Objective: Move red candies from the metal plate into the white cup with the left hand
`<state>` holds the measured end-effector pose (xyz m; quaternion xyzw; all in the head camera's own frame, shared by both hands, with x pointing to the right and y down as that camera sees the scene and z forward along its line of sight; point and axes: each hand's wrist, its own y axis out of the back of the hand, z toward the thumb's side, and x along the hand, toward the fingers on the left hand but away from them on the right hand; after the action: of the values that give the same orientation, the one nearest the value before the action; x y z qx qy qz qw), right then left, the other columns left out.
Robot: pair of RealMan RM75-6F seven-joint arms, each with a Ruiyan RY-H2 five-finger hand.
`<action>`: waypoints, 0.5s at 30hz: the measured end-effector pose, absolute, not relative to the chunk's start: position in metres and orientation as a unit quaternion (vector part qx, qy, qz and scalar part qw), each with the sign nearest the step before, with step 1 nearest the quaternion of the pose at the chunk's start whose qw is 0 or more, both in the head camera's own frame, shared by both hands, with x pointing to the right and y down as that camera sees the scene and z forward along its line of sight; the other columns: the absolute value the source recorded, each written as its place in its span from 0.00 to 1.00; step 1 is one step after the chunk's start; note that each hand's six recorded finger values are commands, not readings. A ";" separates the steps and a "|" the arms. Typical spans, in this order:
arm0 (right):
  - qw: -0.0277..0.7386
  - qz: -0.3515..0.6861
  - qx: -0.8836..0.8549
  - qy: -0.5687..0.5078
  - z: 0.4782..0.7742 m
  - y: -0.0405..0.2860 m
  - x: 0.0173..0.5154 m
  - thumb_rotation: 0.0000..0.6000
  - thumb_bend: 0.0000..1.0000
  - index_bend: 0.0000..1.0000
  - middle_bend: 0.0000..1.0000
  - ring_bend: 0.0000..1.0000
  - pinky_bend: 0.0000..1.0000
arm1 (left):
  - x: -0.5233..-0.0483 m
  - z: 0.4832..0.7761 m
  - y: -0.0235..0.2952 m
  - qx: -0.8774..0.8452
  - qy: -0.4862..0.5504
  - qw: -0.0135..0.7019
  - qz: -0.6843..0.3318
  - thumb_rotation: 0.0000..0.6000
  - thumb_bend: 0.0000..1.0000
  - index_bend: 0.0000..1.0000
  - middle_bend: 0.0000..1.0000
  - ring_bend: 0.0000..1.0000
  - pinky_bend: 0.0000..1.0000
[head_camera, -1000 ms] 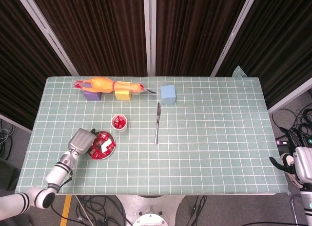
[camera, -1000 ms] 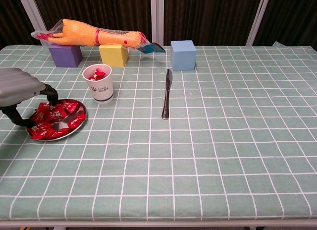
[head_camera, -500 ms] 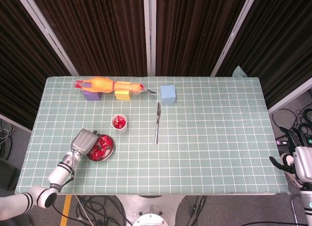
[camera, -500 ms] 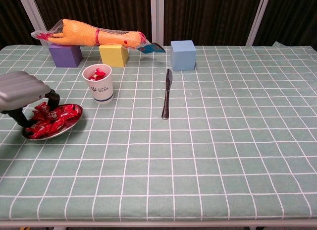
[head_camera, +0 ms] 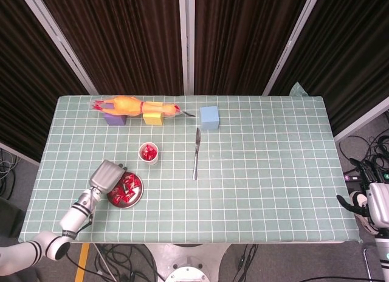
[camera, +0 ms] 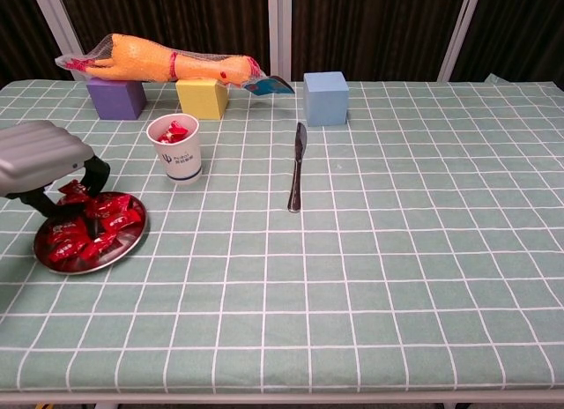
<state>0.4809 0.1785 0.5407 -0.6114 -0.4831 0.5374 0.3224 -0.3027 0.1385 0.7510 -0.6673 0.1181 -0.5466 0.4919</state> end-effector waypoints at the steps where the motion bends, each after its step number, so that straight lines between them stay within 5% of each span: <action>1: 0.322 0.537 -0.612 -0.483 0.541 0.178 0.481 1.00 0.11 0.12 0.19 0.09 0.41 | -0.302 0.749 0.137 -0.667 0.122 0.494 -0.544 1.00 0.43 0.62 0.65 0.94 1.00; 15: 0.321 0.537 -0.611 -0.485 0.541 0.179 0.484 1.00 0.11 0.12 0.19 0.09 0.41 | -0.259 0.689 0.080 -0.681 0.206 0.515 -0.478 1.00 0.43 0.62 0.65 0.94 1.00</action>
<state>0.4836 0.1789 0.5412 -0.6112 -0.4850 0.5368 0.3211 -0.2589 0.0798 0.6891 -0.6813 0.2057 -0.4780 0.5148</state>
